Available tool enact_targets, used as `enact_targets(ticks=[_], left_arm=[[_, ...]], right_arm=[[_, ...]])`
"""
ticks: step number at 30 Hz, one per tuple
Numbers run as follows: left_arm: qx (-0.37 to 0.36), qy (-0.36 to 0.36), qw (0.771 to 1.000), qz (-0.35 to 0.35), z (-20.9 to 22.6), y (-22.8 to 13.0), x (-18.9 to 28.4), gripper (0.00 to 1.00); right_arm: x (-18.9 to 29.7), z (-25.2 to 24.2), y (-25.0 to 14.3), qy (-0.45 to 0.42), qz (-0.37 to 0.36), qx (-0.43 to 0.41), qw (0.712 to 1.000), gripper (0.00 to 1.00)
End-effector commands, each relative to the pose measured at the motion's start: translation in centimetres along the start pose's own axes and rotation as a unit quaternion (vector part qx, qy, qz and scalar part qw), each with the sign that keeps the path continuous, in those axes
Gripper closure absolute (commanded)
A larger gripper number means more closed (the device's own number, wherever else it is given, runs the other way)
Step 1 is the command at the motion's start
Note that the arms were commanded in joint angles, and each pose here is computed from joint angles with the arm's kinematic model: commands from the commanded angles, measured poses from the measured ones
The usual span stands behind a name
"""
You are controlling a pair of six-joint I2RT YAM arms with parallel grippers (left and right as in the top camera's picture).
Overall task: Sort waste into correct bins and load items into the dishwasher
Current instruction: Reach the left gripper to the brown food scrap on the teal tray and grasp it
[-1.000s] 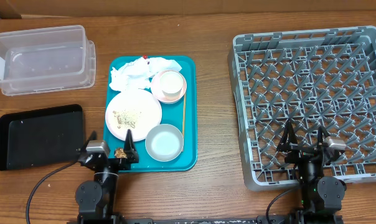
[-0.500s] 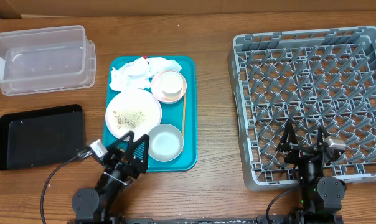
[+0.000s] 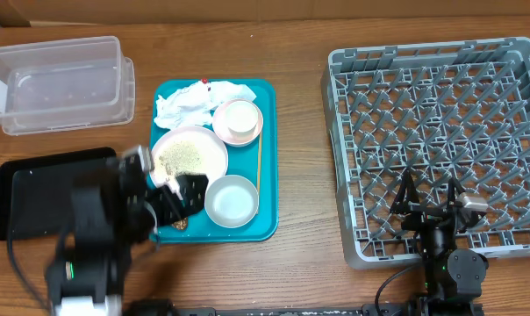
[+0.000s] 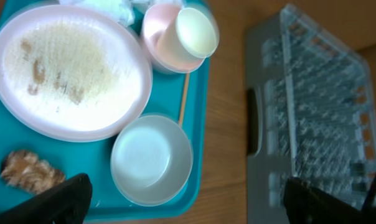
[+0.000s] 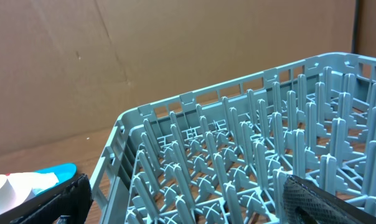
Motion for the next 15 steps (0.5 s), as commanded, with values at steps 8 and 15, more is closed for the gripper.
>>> enact_targets(ticks=[8,15], left_arm=[[0.136,0.194,0.97,0.058,4.1,2.6,-3.5,0.0],[0.149,0.326,0.926,0.114,8.9,0.1,-3.9,0.0]], right_arm=[[0.0,0.0,-0.1,0.0,-0.003,0.002,1.0,0.0],[0.0,0.0,-0.1,0.0,-0.003,0.002,1.0,0.0]])
Point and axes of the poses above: each gripper's point midway between its finger pads, its own x axis back along the fingers, its own z axis along the line the jaws close on, y = z × x, the point moved 3 cm from there along x, back along the fingers, and after that the axes turned 10 degrees about x, right-handed, at the moved point
